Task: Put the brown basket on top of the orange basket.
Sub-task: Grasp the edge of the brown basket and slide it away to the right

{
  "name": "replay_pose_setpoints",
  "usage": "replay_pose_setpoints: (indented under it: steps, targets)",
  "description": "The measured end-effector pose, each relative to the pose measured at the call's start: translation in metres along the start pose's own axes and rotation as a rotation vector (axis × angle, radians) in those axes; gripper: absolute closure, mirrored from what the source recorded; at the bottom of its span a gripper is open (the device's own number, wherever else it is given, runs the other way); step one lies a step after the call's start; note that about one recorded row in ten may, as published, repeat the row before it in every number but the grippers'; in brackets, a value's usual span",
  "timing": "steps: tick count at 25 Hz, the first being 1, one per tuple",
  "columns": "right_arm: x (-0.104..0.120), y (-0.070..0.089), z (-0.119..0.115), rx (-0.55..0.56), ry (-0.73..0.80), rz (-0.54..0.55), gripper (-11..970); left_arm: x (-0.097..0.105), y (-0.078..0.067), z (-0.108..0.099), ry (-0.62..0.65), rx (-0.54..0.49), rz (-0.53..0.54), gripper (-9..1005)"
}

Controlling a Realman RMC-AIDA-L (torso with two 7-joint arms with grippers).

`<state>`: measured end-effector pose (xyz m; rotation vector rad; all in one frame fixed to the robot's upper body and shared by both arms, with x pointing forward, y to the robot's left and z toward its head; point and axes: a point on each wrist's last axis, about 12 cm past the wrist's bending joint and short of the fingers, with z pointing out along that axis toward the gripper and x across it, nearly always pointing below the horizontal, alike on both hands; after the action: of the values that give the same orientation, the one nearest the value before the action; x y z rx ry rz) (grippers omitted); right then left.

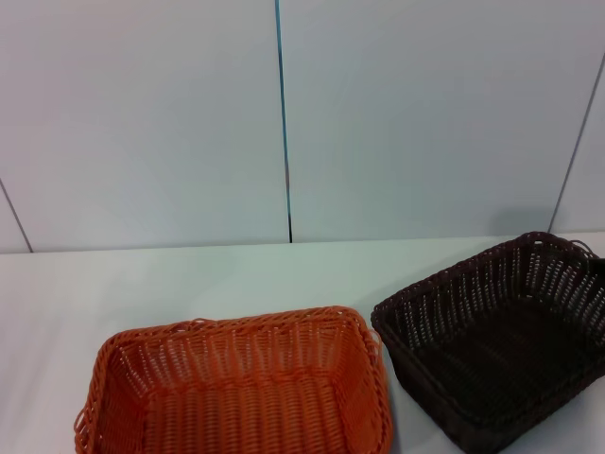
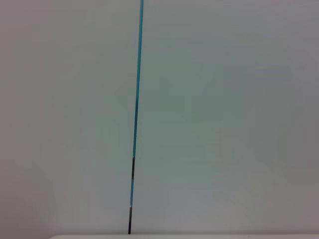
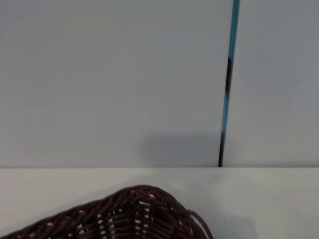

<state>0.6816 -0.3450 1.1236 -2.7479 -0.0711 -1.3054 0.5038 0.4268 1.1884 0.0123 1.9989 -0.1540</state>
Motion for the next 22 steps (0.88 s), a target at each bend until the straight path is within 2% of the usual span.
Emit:
replay_pose_setpoints:
  steps: [8, 14, 22]
  targets:
    - [-0.013, 0.005, 0.002, -0.025, -0.014, 0.015, 208, 0.003, 0.001, -0.001, 0.008, 0.006, -0.010, 266]
    - [-0.024, -0.003, 0.008, -0.047, -0.016, 0.009, 237, 0.006, 0.000, 0.000, 0.019, 0.017, -0.020, 266]
    - [-0.026, -0.011, 0.012, -0.064, 0.005, 0.005, 259, 0.010, 0.002, -0.001, 0.026, 0.016, -0.036, 275]
